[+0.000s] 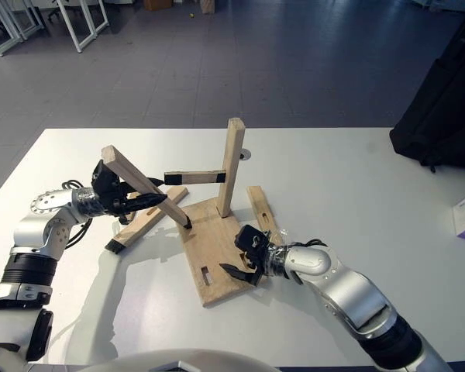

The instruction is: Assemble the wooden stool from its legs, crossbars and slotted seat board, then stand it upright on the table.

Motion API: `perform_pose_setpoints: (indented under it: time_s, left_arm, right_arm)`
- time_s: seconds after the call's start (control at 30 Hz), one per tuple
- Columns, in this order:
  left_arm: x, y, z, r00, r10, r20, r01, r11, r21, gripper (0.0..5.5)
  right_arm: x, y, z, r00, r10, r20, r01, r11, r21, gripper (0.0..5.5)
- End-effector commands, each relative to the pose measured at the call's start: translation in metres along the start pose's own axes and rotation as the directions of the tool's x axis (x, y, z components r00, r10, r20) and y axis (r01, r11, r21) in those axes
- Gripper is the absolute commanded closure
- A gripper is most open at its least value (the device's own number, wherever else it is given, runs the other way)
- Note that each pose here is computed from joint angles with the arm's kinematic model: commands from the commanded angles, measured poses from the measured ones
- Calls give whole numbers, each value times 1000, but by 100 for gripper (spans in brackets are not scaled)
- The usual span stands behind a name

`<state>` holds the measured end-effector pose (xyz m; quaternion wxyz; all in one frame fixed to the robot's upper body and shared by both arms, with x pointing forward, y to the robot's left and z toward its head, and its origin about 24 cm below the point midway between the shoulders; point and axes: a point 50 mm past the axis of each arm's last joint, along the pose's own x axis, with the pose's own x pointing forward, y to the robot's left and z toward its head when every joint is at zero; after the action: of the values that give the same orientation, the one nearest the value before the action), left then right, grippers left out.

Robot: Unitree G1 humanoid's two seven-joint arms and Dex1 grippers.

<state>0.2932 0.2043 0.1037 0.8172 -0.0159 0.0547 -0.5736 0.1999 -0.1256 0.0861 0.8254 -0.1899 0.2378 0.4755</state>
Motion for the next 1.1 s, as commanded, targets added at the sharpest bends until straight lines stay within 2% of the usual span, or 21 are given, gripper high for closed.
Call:
perform_pose_setpoints:
  time_s: [0.03, 0.2, 0.33, 0.7, 0.8, 0.93, 1.0, 1.1]
  left_arm:
    - [-5, 3, 0, 998, 5, -69, -4, 1000, 18, 346]
    - [-1, 1, -14, 979, -21, -201, 10, 998, -56, 346]
    - [1, 6, -7, 978, -48, -204, 24, 992, -121, 346]
    - [4, 6, -15, 945, -100, -312, 60, 989, -137, 346]
    - [6, 7, -18, 943, -104, -317, 52, 984, -169, 346]
    - [4, 13, -21, 952, -82, -295, 16, 975, -221, 346]
    - [4, 14, -21, 953, -80, -291, 11, 973, -231, 346]
    - [5, 14, -24, 951, -82, -297, 14, 975, -224, 346]
  right_arm:
    - [1, 0, -1, 1000, -3, -4, 3, 1000, -12, 134]
    - [2, 0, -2, 1000, -3, -4, 3, 1000, -15, 134]
    - [2, -1, -4, 1000, 0, -9, 0, 1000, -21, 134]
    - [3, -3, 0, 1000, 13, 1, -13, 999, -51, 134]
    - [4, -2, 7, 998, 12, 54, -11, 999, -30, 186]
    - [2, -14, 42, 965, -63, 253, 37, 993, 108, 270]
    - [1, -18, 61, 923, -103, 371, 21, 976, 219, 325]
    - [8, -25, 103, 812, -204, 546, -35, 918, 395, 386]
